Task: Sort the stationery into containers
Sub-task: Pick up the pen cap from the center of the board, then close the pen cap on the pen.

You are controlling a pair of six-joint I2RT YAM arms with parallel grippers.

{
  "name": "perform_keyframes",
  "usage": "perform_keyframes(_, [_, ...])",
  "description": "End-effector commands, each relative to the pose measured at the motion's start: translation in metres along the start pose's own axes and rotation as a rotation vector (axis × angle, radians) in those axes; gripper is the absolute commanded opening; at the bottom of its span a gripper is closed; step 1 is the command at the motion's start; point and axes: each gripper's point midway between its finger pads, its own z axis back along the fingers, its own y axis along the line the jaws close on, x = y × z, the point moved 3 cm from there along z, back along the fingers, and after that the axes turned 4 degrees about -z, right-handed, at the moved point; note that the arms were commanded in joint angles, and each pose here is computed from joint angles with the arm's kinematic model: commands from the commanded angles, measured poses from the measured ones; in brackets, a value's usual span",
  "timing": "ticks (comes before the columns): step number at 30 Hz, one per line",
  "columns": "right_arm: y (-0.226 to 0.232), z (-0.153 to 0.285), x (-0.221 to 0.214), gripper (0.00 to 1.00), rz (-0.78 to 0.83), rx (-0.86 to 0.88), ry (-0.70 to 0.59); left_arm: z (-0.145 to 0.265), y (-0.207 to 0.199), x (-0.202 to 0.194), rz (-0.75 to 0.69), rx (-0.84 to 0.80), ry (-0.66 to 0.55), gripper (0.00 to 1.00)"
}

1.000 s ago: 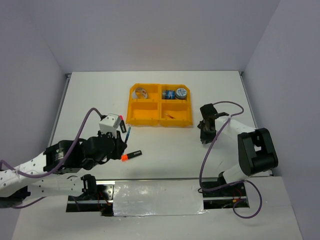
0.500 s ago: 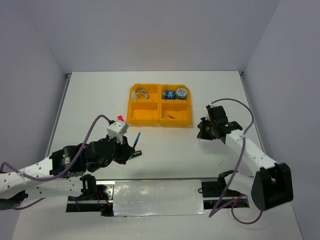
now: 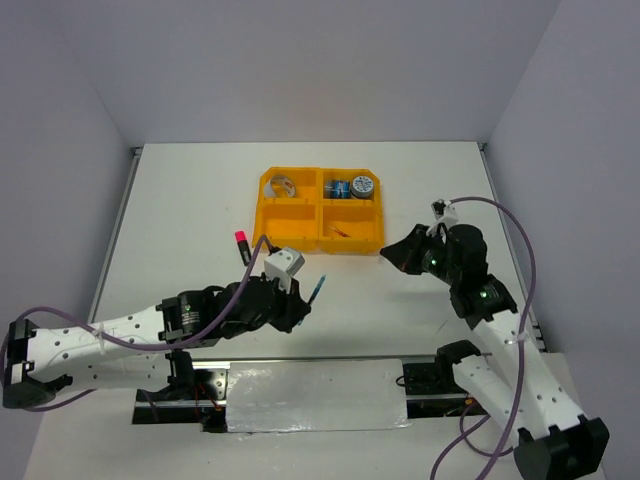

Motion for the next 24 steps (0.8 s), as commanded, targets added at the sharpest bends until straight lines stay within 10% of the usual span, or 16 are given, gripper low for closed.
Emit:
perform_keyframes(1, [0.063,0.028,0.023,0.0,-0.011,0.324,-0.141,-0.005,-0.028,0.023,0.024,-0.141,-0.11,0.0])
perform_keyframes(24, [0.146,0.074,0.031,0.0,-0.085,0.626,-0.396,-0.013,-0.072,0.048,0.01,-0.418,-0.302,0.0])
